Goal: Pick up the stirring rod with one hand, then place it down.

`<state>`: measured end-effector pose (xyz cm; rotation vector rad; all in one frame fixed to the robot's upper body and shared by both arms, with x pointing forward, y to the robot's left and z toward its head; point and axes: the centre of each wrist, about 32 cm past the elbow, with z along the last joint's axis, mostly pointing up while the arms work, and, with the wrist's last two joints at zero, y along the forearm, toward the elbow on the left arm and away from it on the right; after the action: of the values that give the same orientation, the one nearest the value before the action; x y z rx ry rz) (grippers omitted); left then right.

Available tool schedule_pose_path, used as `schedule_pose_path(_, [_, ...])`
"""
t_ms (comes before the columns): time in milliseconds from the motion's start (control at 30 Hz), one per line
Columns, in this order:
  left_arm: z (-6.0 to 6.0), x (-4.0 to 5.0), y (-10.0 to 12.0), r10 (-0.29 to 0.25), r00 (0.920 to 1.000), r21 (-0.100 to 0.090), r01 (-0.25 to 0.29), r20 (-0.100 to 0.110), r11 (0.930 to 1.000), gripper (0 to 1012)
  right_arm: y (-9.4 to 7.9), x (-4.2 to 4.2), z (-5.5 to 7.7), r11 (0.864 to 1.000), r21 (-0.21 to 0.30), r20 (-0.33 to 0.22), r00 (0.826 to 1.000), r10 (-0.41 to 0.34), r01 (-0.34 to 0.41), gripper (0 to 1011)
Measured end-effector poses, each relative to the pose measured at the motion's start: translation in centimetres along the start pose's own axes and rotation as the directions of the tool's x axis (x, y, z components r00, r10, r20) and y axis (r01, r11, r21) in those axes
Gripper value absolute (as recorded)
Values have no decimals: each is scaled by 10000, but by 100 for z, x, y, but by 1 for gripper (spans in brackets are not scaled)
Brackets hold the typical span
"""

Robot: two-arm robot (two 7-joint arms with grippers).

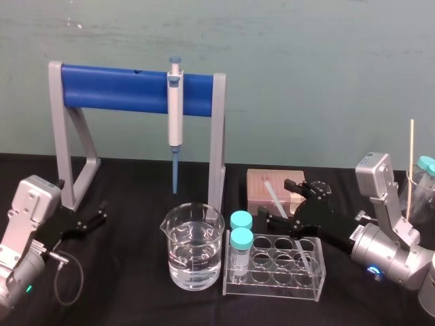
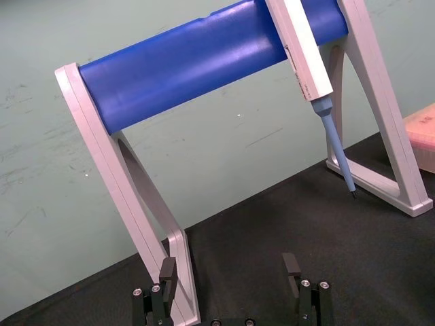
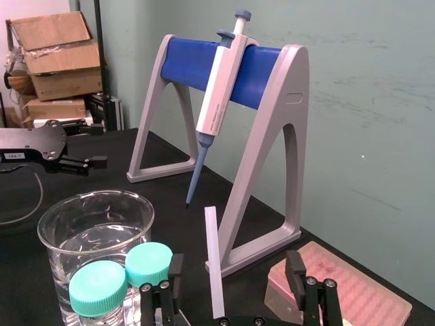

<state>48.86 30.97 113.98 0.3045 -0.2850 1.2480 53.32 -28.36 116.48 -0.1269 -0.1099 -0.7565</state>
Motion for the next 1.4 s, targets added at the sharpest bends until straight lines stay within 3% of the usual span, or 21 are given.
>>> schedule_pose_path(367, [0, 0, 0, -1, 10000, -1, 1, 0, 10000, 1000, -1, 0, 2, 10000, 7, 3, 10000, -4, 4, 682])
schedule_pose_path(533, [0, 0, 0, 0, 10000, 0, 0, 0, 10000, 1000, -1, 0, 3, 10000, 12, 4, 10000, -5, 5, 491])
schedule_pose_path(633, [0, 0, 0, -1, 10000, -1, 1, 0, 10000, 1000, -1, 0, 2, 10000, 13, 3, 10000, -4, 4, 432])
schedule_pose_path(733, [0, 0, 0, -1, 10000, 0, 1, 0, 10000, 1000, -1, 0, 2, 10000, 15, 4, 10000, -5, 5, 287])
schedule_pose_path(967, [0, 0, 0, 0, 10000, -1, 0, 0, 10000, 1000, -1, 0, 3, 10000, 19, 7, 10000, -4, 4, 98])
schedule_pose_path(1400, [0, 0, 0, 0, 10000, -1, 0, 0, 10000, 1000, -1, 0, 3, 10000, 20, 8, 10000, -5, 5, 72])
